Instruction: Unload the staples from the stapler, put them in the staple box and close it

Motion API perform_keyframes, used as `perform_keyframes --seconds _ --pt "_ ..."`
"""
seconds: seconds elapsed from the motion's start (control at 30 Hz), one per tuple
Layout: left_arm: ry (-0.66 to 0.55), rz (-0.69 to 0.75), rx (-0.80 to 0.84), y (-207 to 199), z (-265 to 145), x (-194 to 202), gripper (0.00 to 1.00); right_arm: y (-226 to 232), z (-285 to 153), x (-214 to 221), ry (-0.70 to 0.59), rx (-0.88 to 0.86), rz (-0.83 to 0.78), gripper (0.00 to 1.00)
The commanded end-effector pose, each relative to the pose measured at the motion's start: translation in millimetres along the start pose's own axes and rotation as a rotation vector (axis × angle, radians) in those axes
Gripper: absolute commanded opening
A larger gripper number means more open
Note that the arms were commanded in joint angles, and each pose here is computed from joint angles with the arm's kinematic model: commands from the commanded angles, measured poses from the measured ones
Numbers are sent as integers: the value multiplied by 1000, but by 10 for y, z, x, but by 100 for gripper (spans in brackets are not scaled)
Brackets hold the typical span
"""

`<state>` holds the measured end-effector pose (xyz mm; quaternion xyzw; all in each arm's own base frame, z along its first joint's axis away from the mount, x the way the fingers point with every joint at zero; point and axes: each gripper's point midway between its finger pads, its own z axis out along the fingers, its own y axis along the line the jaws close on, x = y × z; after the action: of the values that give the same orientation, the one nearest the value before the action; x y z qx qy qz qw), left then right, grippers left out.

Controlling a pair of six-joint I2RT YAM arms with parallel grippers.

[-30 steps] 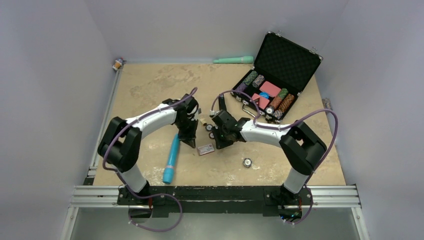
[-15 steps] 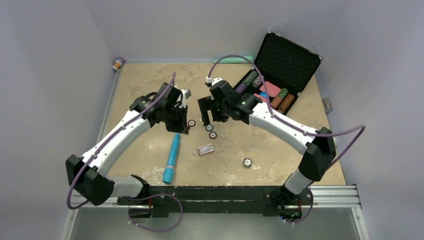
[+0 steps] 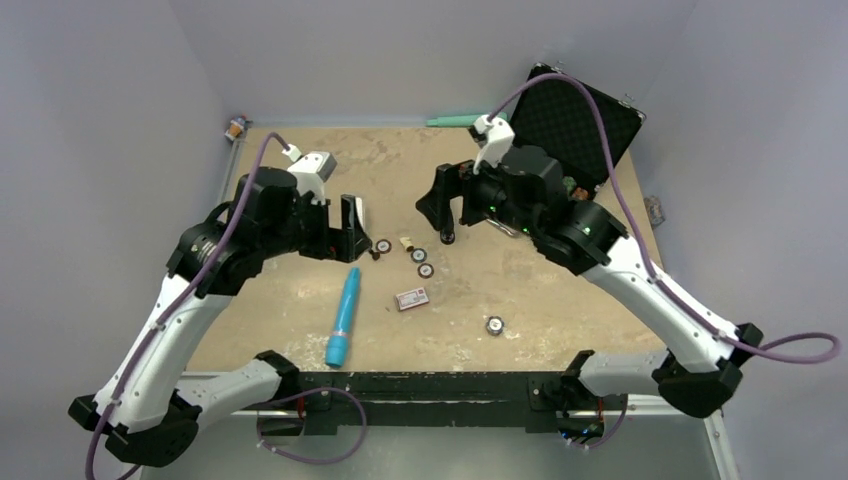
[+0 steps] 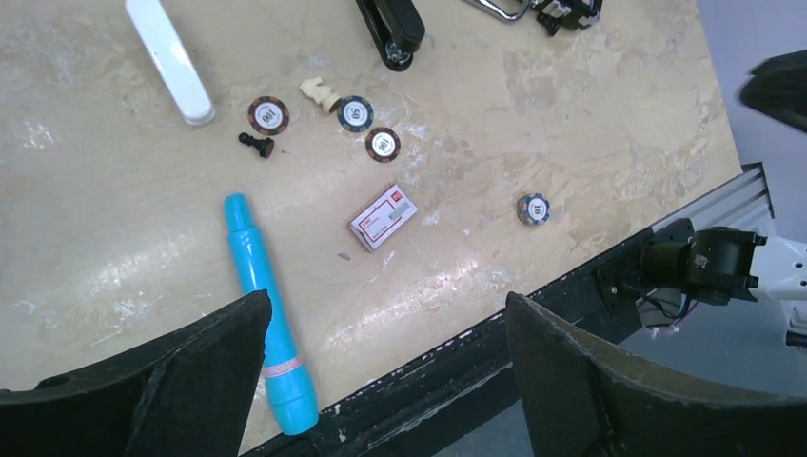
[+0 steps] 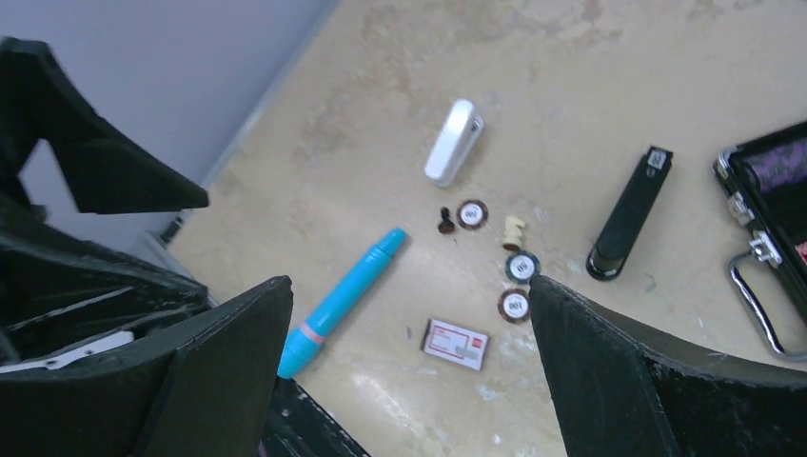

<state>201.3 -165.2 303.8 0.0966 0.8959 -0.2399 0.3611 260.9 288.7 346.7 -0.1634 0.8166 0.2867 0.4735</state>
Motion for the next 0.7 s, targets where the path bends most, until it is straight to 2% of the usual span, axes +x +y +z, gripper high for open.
perform_keyframes --seconds 0.0,0.17,0.33,0.67 --pt "-130 49 -41 57 -277 -214 97 231 -246 -411 -184 -124 69 99" --pt "-259 63 -141 294 -459 -251 97 334 -459 -644 -313 -193 169 99" --pt "-407 96 -203 538 -620 -146 100 151 -569 -720 -408 -122 256 99" --pt "-550 111 -292 953 -646 257 100 -40 -899 -577 -498 -106 209 99"
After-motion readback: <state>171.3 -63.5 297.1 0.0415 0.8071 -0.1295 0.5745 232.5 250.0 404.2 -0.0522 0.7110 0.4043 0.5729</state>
